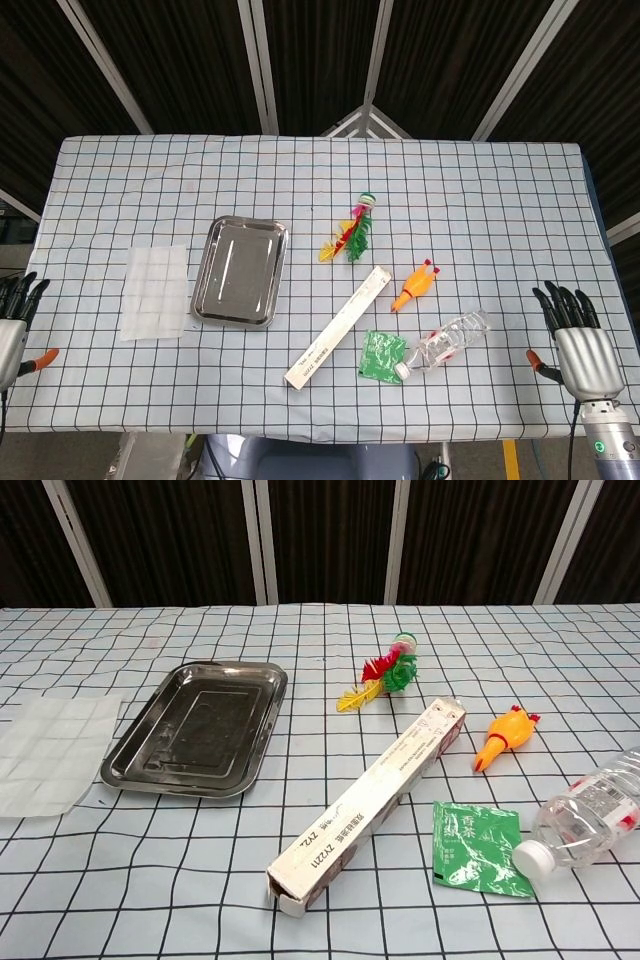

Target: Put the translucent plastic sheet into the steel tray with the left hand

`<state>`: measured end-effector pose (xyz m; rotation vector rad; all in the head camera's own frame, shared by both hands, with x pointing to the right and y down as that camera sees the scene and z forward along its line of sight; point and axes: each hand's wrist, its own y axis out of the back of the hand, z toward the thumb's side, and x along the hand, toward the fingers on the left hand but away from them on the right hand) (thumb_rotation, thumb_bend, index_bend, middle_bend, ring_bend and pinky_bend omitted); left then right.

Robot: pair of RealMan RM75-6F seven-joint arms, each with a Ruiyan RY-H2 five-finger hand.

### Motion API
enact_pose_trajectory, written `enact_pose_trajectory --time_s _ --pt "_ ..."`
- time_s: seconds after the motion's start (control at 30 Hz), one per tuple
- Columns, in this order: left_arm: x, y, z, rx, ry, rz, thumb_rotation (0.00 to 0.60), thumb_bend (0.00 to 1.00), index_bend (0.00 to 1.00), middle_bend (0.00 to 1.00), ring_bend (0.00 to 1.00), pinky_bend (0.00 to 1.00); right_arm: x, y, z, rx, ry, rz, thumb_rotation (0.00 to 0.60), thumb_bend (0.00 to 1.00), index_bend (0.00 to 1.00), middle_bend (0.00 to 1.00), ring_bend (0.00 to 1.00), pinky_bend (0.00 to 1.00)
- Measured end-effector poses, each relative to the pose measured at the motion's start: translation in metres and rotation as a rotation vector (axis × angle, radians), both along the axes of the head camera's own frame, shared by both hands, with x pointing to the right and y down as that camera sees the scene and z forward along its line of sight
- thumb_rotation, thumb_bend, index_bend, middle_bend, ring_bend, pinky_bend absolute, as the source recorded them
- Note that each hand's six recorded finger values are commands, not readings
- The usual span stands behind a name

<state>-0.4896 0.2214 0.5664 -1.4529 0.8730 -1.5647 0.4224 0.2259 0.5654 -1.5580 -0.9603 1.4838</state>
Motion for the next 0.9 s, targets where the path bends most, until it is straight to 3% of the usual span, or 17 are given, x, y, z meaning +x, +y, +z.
enact_pose_trajectory --time_s 0.37,0.47,0.6,0.9 --pt "0.018 0.001 0.024 -0.079 0.0 0.011 0.6 0.02 0.0 0.0 0.0 0.08 -0.001 0.001 -0.002 0.008 -0.023 -0.003 0.6 0.29 0.0 0.0 0.0 0.04" --pt "0.031 0.002 0.037 -0.11 -0.001 0.037 0.6 0.02 0.0 0.0 0.0 0.08 -0.002 0.001 -0.003 0.011 -0.028 -0.003 0.6 0.29 0.0 0.0 0.0 0.04" --pt "0.057 0.006 0.063 -0.144 -0.004 0.082 0.6 0.11 0.0 0.0 0.0 0.08 -0.002 0.001 -0.003 0.015 -0.037 -0.002 0.6 0.29 0.0 0.0 0.0 0.04" --pt "0.087 0.013 0.102 -0.162 -0.028 0.152 0.6 0.16 0.0 0.0 0.0 0.08 -0.001 0.001 -0.005 0.017 -0.055 0.004 0.6 0.29 0.0 0.0 0.0 0.04"
